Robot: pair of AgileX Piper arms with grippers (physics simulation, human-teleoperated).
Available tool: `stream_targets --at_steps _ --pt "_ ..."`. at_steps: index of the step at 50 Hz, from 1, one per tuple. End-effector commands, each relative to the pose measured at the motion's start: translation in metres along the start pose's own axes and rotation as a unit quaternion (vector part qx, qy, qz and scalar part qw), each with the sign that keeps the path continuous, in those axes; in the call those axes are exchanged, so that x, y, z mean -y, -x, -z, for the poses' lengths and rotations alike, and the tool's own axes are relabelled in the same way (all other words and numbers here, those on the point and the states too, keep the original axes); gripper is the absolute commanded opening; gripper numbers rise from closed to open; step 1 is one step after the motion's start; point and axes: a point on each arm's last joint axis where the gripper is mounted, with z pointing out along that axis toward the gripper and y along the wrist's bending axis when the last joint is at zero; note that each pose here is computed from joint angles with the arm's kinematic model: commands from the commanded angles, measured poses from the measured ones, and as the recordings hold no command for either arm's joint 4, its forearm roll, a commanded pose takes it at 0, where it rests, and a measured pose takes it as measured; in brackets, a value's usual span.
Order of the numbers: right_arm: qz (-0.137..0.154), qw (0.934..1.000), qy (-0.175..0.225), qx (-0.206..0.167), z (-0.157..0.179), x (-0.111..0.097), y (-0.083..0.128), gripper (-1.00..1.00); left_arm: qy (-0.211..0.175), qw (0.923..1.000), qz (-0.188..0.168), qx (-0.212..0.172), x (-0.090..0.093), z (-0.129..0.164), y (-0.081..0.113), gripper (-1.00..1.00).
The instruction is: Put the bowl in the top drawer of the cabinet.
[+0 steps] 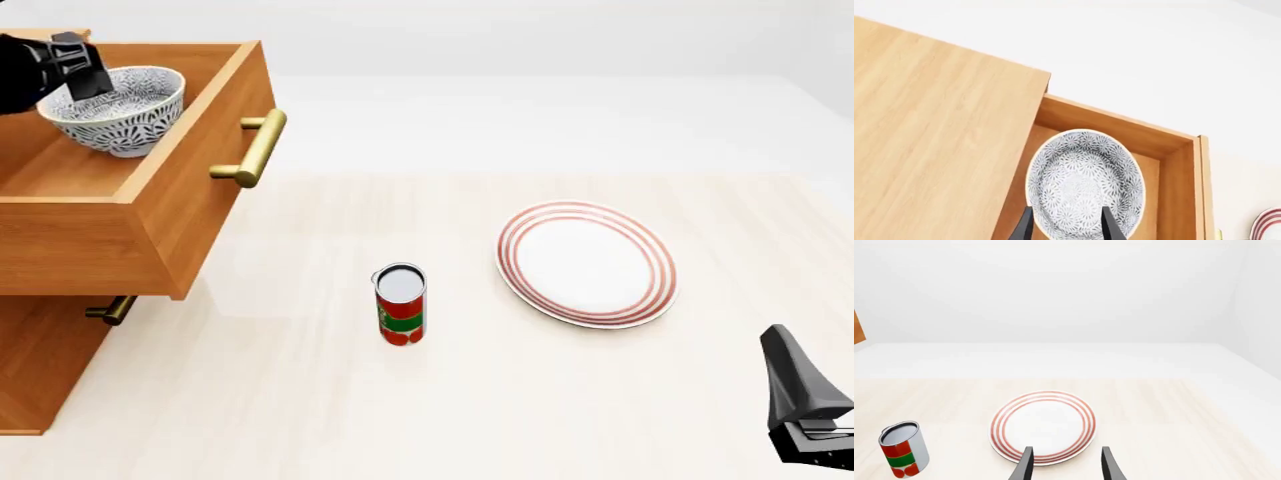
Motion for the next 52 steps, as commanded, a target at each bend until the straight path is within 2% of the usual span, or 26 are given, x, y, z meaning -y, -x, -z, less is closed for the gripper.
stream_targets --at_steps 1,13,21,28,43,44,52 --pt "0.0 1.0 0.0 0.0 0.0 0.0 0.0 1.0 0.008 0.9999 0.013 -0.006 -0.006 0.01 0.001 1.0" --pt "0.0 1.0 0.0 0.0 0.0 0.0 0.0 1.0 0.007 0.9997 0.015 0.016 -0.005 0.041 0.013 1.0" --pt "0.0 1.0 0.0 0.0 0.0 0.0 0.0 1.0 -0.005 0.9992 0.012 0.037 0.002 0.07 0.024 1.0" --pt "0.0 1.0 0.0 0.0 0.0 0.0 0.0 1.0 -0.03 0.9976 0.009 0.062 0.014 0.106 0.029 1.0" --pt "0.0 1.0 0.0 0.0 0.0 0.0 0.0 1.0 -0.07 0.9924 0.019 0.1 0.022 0.173 0.02 1.0" --pt "0.0 1.0 0.0 0.0 0.0 0.0 0.0 1.0 -0.084 0.9902 0.03 0.107 0.024 0.184 0.016 1.0" --pt "0.0 1.0 0.0 0.0 0.0 0.0 0.0 1.0 -0.12 0.9844 0.041 0.122 0.025 0.211 -0.001 1.0"
